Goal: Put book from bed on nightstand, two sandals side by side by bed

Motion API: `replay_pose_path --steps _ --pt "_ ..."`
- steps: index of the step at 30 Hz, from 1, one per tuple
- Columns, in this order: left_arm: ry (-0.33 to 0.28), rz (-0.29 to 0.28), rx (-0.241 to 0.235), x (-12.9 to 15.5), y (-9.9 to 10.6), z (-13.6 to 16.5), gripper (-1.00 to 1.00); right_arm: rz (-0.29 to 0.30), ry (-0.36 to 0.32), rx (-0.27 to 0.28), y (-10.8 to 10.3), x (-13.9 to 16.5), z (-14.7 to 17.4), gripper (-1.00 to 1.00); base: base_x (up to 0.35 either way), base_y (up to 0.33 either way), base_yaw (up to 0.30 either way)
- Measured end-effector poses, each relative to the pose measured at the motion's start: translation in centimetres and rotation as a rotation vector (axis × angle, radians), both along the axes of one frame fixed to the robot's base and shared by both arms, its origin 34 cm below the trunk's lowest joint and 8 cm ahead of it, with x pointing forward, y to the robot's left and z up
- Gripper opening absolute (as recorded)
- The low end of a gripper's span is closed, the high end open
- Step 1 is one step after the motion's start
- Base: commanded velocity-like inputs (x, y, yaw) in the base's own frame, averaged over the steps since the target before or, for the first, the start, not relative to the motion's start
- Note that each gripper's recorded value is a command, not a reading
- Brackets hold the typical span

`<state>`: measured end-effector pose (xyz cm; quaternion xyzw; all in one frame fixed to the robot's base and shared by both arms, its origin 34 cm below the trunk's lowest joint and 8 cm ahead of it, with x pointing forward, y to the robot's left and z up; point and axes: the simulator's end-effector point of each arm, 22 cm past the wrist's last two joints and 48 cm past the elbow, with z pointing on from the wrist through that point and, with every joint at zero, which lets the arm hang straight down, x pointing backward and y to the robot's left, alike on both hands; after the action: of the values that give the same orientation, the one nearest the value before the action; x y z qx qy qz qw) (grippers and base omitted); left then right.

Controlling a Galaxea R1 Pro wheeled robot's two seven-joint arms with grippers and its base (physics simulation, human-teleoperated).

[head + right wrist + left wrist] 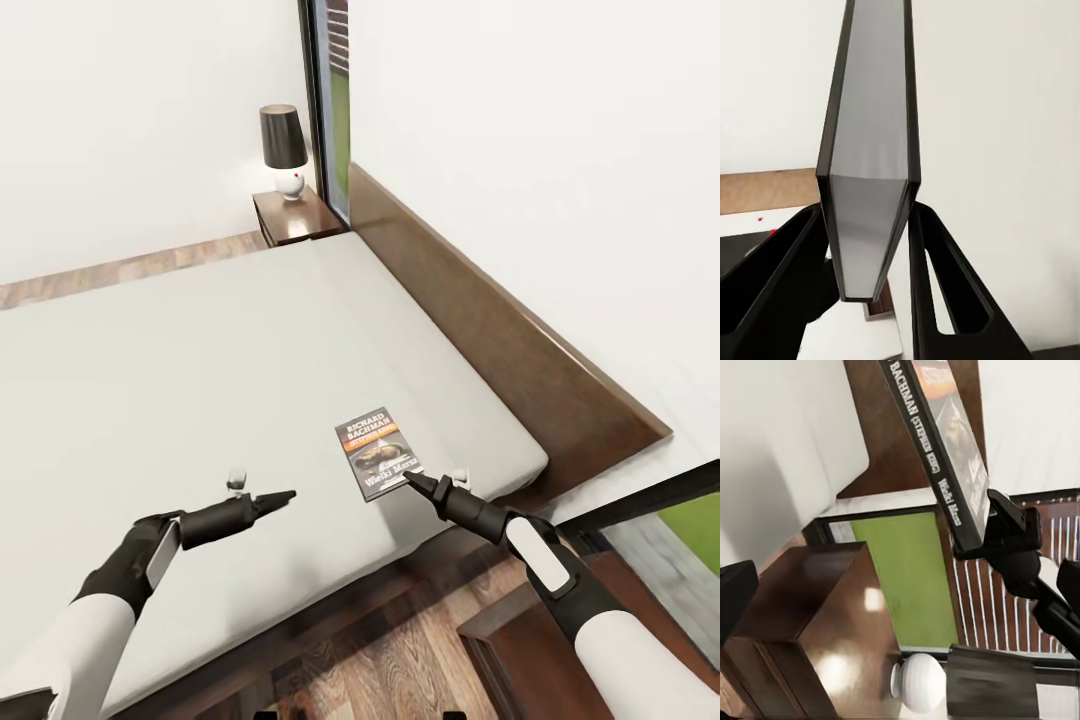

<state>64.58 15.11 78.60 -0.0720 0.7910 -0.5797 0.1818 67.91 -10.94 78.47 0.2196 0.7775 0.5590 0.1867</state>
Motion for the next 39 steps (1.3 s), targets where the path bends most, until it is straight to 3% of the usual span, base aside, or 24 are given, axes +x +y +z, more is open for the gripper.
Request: replay_pose_path --steps 6,32,39 --pt "0.028 0.001 -0.017 -0.9 -0.2 0.0 1.00 -0.002 0.004 -0.001 -0.1 -0.3 0.4 -1.00 0.000 0.000 0.000" --pt "0.032 -0.004 -0.033 -1.2 -1.5 0.2 1.00 0.000 0.009 -0.003 -0.1 -0.5 0.3 -1.00 0.000 0.000 0.001" --pt "0.033 -0.004 -0.039 -1.2 -1.8 0.2 1.00 0.003 0.008 -0.002 0.1 -0.5 0.4 -1.00 0.000 0.000 0.258"
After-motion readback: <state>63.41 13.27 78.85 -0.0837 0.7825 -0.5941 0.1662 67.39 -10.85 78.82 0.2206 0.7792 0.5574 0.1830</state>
